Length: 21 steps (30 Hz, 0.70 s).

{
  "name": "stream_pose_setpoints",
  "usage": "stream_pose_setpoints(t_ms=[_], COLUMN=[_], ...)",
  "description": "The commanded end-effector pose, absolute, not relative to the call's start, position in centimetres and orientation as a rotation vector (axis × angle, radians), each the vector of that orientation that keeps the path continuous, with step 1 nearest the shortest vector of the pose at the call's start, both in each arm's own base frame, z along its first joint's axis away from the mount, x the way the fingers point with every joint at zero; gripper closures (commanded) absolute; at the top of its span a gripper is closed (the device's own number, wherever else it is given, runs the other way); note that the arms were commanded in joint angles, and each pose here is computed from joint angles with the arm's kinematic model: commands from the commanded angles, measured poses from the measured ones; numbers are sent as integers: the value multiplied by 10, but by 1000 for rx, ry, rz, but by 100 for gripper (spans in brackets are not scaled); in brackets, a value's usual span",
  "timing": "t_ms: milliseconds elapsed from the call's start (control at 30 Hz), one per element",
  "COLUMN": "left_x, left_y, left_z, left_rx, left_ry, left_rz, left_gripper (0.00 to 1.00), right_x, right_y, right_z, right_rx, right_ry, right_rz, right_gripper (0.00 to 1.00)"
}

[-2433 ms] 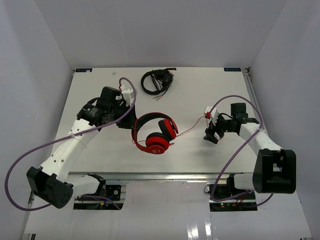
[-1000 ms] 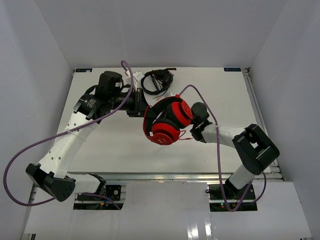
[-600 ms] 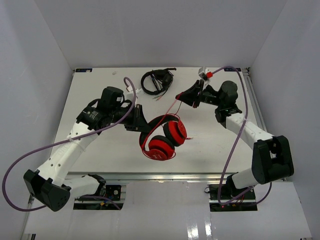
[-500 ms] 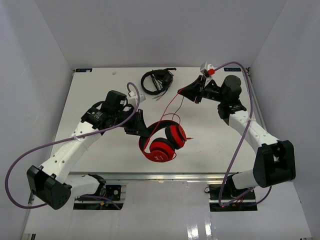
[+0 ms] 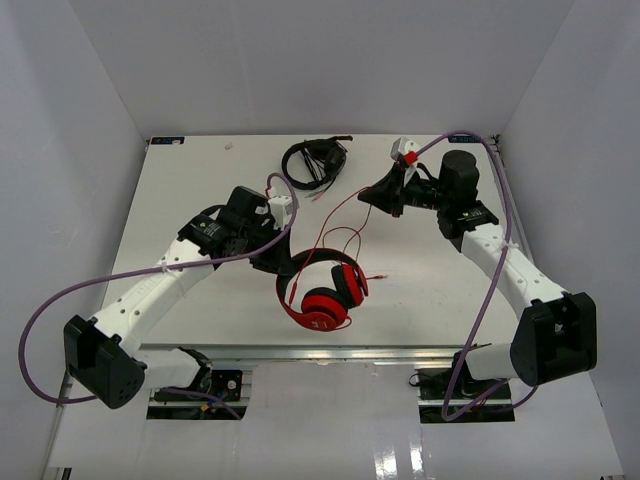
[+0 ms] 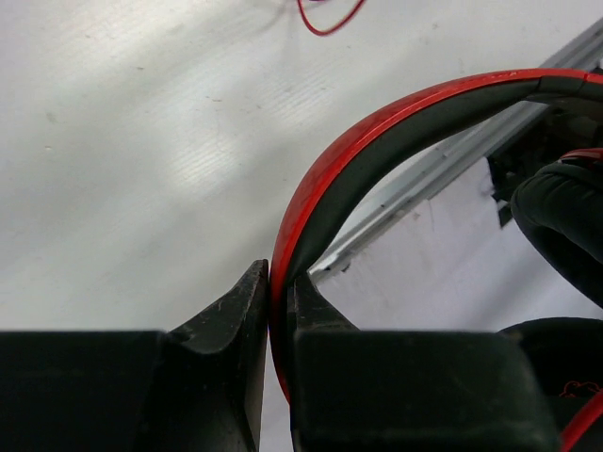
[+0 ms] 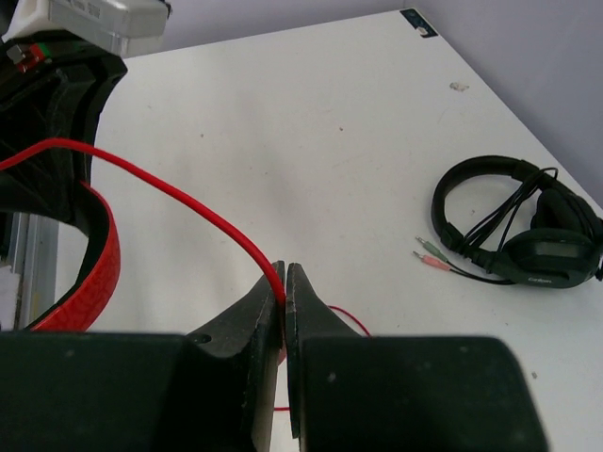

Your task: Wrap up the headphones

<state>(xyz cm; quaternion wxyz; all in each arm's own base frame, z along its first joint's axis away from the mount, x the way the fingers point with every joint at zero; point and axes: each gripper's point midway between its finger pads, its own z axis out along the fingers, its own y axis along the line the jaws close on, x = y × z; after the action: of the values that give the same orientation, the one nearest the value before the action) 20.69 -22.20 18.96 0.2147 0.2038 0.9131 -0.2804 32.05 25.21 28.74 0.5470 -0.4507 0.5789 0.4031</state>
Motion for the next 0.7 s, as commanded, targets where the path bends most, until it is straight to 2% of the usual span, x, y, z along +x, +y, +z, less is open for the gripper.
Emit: stream_pose_setpoints(t_ms=[0,333,667], left_x=[223,235,245], left_y=[-225,-237,-236], left_z=[229,292,288], left_rx=[617,593,544], left_ry=[2316,1988,2005], left_rz=[-715,-773,-742], left_gripper=[100,100,100], right_x=[311,287,274], right_y=[247,247,243], right_z=[278,250,278], right_rx=[-1099,-1127,-1113], right_ry=[1374,1395,1297], right_rz=[927,1018,1013], right_gripper=[92,92,92])
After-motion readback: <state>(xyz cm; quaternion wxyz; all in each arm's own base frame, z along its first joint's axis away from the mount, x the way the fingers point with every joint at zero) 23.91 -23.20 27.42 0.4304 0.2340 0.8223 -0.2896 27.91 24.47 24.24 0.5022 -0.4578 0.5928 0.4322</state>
